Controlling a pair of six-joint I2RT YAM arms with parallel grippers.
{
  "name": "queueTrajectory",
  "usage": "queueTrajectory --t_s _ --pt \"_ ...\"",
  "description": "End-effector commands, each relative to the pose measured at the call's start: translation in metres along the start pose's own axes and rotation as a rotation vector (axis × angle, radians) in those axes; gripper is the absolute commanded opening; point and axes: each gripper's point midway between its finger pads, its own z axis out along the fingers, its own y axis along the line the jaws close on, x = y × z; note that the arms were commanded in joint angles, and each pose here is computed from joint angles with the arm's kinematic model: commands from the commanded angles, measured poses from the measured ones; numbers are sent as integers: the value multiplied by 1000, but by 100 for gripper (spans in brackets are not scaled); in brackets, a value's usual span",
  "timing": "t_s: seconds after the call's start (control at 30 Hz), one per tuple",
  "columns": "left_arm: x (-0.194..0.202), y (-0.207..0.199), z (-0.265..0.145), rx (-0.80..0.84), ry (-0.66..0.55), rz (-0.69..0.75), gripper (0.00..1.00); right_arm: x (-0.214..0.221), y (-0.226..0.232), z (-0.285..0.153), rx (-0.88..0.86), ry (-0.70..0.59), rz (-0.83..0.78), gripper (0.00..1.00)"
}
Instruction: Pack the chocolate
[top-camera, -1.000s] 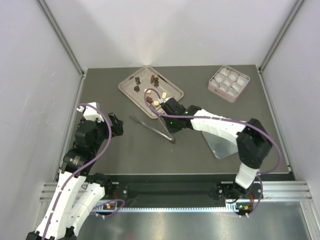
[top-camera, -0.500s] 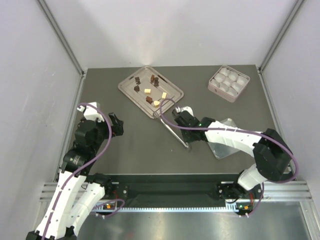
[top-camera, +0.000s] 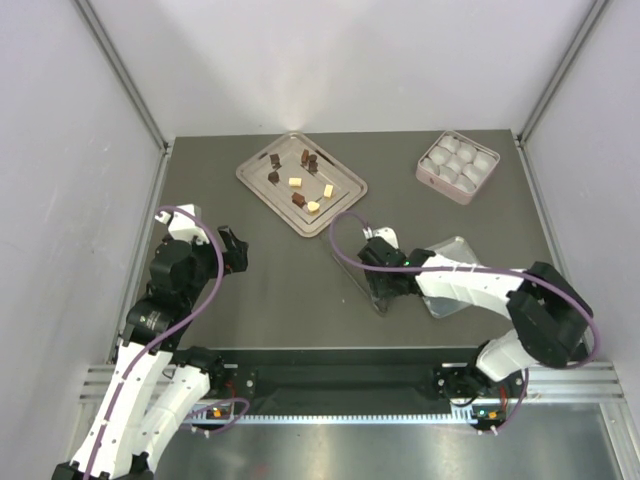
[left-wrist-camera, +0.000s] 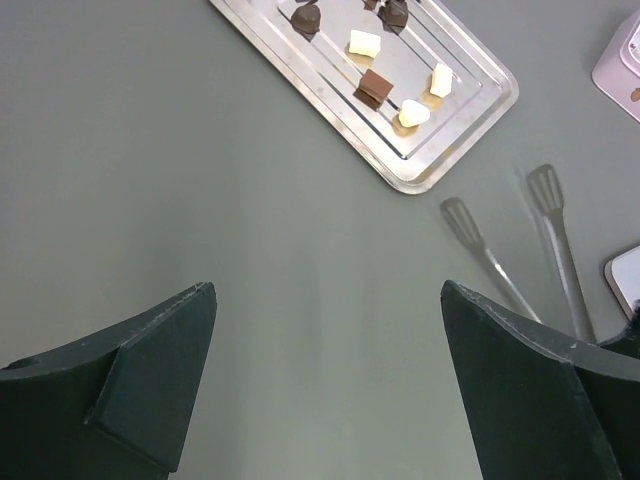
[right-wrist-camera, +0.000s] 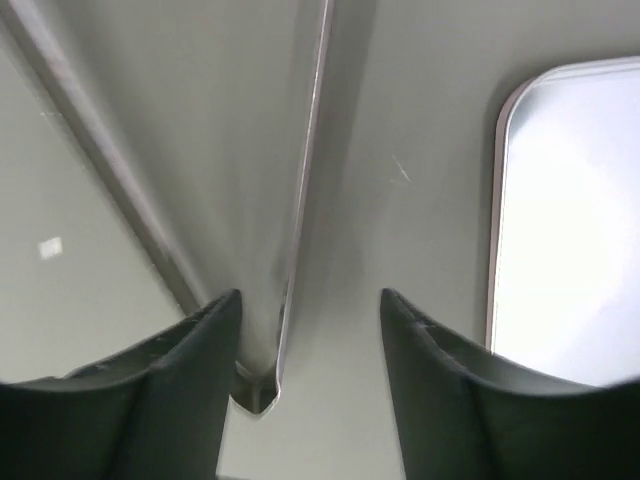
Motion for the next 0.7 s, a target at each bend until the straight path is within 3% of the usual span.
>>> queueTrajectory --t_s 0.0,0.33,0.67 --pt "-17 -7 -5 25 -53 -15 99 -39 16 -35 -126 -135 -21 59" --pt "-16 -7 -2 25 -45 -13 99 -61 46 -39 -264 -183 -119 98" --pt "-14 -7 -1 24 -37 -10 99 -69 54 -4 -231 -177 -194 99"
